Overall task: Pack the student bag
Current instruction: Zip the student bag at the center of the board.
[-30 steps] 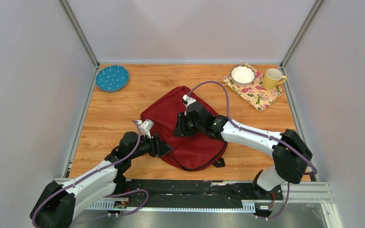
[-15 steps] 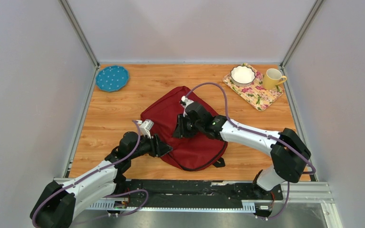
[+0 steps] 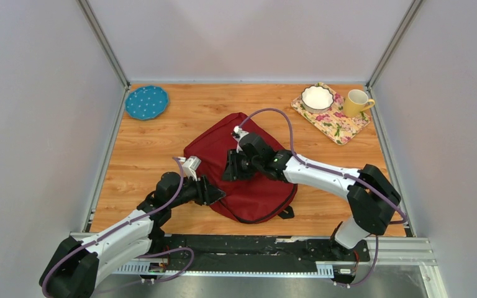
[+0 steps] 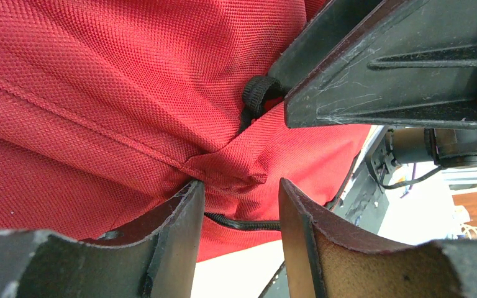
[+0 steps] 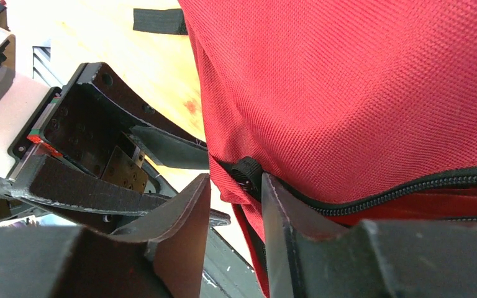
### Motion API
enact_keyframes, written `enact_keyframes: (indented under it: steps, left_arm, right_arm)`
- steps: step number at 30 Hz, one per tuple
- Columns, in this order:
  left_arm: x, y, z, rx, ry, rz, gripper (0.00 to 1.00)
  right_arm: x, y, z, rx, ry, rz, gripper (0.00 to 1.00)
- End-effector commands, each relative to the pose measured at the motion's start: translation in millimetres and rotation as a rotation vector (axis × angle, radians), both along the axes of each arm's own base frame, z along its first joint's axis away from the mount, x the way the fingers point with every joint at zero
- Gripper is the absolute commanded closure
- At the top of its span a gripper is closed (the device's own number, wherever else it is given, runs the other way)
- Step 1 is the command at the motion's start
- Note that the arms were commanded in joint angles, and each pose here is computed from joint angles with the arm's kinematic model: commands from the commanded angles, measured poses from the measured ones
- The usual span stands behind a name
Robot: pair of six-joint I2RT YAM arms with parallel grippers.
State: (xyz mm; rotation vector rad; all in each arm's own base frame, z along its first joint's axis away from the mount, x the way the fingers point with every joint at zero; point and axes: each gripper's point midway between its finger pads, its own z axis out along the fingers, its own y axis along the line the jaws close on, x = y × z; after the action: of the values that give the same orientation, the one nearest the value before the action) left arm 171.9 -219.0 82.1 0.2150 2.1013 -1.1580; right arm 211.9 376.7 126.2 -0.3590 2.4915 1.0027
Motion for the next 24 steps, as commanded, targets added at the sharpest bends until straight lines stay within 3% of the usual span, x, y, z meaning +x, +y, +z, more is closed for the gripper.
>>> enact_keyframes:
  steps: [1,15,24]
  left_arm:
    - [7,-7,24,-0.050,-0.066,-0.006,0.45]
    - [8,-6,27,-0.060,-0.082,0.003,0.45]
    - [7,-5,27,-0.064,-0.081,0.005,0.45]
  right_arm:
    - [10,11,17,0.033,-0.043,-0.007,0.60]
    - [10,11,-3,-0.111,-0.074,-0.030,0.65]
    - [13,15,-6,-0.115,-0.078,-0.053,0.76]
